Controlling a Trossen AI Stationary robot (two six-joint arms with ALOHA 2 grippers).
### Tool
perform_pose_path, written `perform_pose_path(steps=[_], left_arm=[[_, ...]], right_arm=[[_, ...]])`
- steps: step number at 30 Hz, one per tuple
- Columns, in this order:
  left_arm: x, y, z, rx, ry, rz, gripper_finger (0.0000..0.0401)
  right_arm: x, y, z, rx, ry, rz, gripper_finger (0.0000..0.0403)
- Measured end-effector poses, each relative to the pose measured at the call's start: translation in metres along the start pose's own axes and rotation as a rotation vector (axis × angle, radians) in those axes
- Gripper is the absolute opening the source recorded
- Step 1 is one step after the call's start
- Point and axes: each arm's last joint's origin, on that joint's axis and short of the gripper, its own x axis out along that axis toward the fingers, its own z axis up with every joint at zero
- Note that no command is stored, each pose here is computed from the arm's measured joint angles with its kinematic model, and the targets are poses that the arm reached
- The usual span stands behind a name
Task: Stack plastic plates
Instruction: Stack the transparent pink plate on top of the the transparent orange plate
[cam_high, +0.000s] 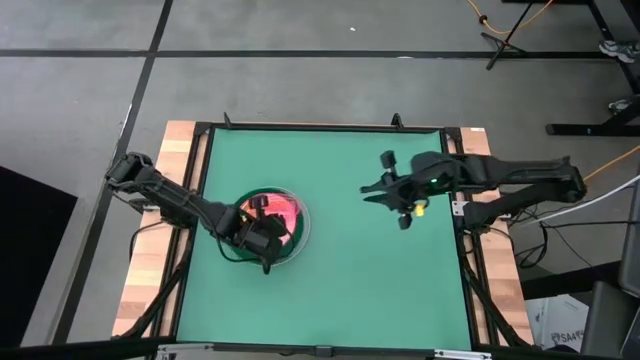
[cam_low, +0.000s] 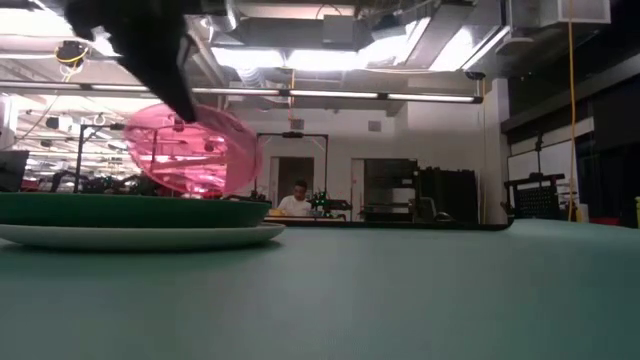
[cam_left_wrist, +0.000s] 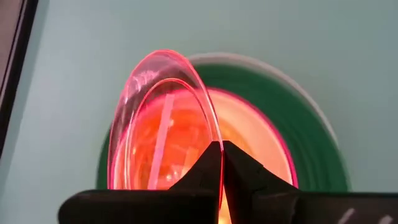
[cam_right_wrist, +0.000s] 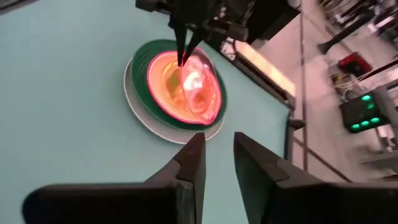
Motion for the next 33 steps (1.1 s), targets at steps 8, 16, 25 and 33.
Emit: perform_pose_path(steps=[8, 16, 25, 33], left_arm=[[-0.008, -0.005, -0.017, -0.043, 0.089, 0.035, 0.0002], [-0.003, -0.009, -0.019, -0.058, 0.111, 0.052, 0.0002], [0.009, -0.017, -0.02, -0.028, 0.149, 0.079, 0.0012], [0.011, -0.017, -0.02, -0.032, 0.152, 0.08, 0.0031]], right_arm=[[-0.029, -0.002, 0.002, -0.001, -0.063, -0.045, 0.0076], [-0.032, -0.002, 0.002, -0.003, -0.069, -0.05, 0.0076], [-0.032, -0.002, 0.002, -0.004, -0.069, -0.05, 0.0076], [-0.032, -0.002, 0.002, -0.004, -0.069, -0.05, 0.0076]])
